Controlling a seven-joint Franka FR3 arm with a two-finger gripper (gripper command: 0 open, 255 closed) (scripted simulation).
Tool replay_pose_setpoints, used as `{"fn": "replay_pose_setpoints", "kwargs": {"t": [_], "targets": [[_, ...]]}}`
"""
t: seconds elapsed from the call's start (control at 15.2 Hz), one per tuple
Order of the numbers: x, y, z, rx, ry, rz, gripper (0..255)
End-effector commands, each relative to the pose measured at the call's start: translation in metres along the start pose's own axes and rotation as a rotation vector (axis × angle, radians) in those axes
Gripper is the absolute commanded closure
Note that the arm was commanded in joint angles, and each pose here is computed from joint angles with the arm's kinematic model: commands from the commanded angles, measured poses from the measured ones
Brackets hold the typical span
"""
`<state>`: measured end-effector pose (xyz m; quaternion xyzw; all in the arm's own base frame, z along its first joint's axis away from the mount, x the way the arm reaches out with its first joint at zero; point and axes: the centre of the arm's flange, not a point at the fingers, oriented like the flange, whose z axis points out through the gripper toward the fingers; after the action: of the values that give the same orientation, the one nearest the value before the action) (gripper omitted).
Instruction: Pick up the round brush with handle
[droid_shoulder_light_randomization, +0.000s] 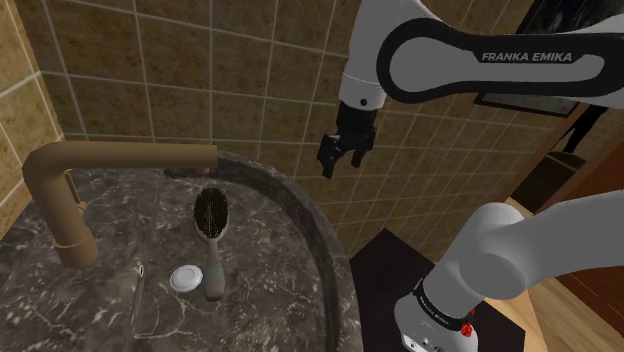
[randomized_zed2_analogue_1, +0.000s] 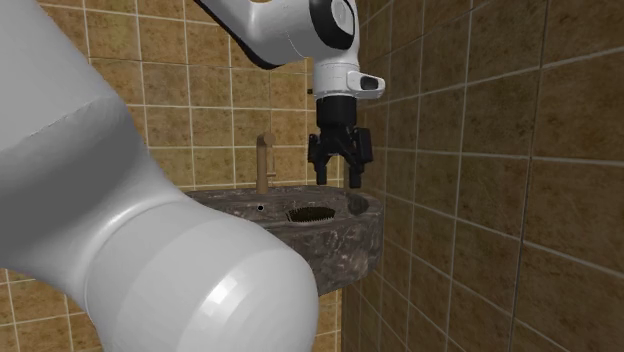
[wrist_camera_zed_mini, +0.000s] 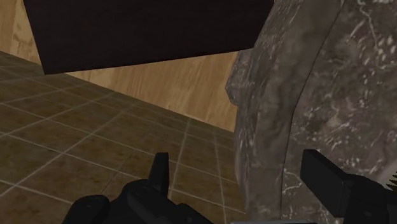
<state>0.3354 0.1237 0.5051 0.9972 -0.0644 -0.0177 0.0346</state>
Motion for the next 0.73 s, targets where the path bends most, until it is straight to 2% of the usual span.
{"fn": "replay_pose_setpoints", "kwargs": {"t": [0.0,0.66], "targets": [[0.006,-0.024,0.007,0.010,0.006,0.012,0],[0.034,-0.142,0.037,0.055,0.035,0.067,0]]}}
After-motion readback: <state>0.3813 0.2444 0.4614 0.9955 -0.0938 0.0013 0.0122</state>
